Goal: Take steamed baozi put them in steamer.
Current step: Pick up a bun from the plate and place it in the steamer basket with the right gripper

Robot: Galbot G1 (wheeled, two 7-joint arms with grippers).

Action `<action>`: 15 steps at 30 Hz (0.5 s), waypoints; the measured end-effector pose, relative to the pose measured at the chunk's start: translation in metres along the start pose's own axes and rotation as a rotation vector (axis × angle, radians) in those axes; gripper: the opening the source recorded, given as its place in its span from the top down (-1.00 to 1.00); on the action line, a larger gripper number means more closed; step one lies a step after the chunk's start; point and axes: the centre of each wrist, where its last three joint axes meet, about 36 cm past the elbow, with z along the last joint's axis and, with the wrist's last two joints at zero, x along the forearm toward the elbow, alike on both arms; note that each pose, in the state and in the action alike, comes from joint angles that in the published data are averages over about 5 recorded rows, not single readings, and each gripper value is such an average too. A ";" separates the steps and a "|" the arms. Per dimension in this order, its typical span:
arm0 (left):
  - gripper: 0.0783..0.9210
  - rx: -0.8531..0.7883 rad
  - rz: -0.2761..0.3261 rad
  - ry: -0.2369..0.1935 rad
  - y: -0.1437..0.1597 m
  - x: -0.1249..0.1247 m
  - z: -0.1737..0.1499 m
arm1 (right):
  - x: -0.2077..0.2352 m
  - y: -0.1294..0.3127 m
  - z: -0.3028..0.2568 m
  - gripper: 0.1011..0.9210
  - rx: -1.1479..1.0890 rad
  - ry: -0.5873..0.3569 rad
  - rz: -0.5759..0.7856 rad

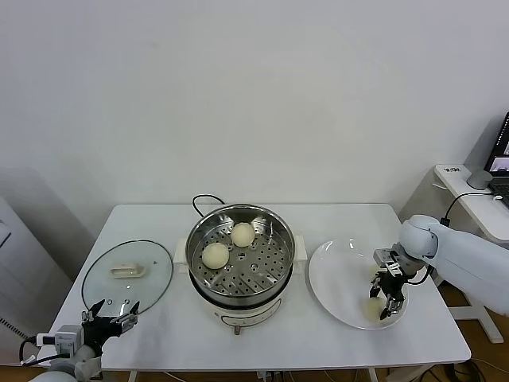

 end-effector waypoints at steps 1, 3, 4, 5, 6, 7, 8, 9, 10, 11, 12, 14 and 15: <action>-0.77 0.000 0.000 0.000 0.000 0.000 0.000 | 0.002 0.000 0.000 0.00 0.002 -0.001 0.000; -0.77 0.000 0.001 -0.001 -0.001 0.000 -0.001 | 0.007 -0.002 -0.002 0.01 0.008 -0.005 0.003; -0.77 0.000 0.001 -0.001 -0.001 0.000 -0.001 | 0.011 -0.003 -0.004 0.01 0.012 -0.006 0.007; -0.77 0.000 0.001 -0.001 -0.001 0.000 -0.001 | 0.016 -0.005 -0.006 0.02 0.017 -0.007 0.013; -0.77 -0.001 0.001 -0.002 -0.001 0.000 -0.001 | 0.023 -0.008 -0.008 0.02 0.024 -0.009 0.021; -0.77 -0.002 0.001 -0.002 -0.001 0.000 -0.001 | 0.031 -0.011 -0.011 0.02 0.031 -0.011 0.032; -0.77 -0.003 0.001 -0.002 -0.001 0.000 -0.002 | 0.040 -0.015 -0.014 0.02 0.041 -0.013 0.045; -0.77 -0.003 0.000 -0.003 -0.001 0.000 -0.002 | 0.051 -0.019 -0.018 0.02 0.052 -0.016 0.061; -0.77 -0.004 0.000 -0.003 0.000 0.000 -0.002 | 0.063 -0.024 -0.023 0.03 0.067 -0.021 0.080; -0.77 -0.004 -0.001 -0.004 0.000 -0.001 -0.002 | 0.076 -0.030 -0.029 0.02 0.084 -0.026 0.101; -0.77 -0.004 -0.001 -0.005 -0.001 -0.001 -0.003 | 0.089 -0.035 -0.035 0.02 0.103 -0.033 0.123; -0.77 -0.002 -0.001 -0.007 -0.001 -0.001 -0.003 | 0.115 -0.046 -0.051 0.01 0.148 -0.047 0.167; -0.77 -0.001 0.000 -0.008 -0.001 -0.001 -0.003 | 0.128 -0.051 -0.060 0.01 0.174 -0.055 0.188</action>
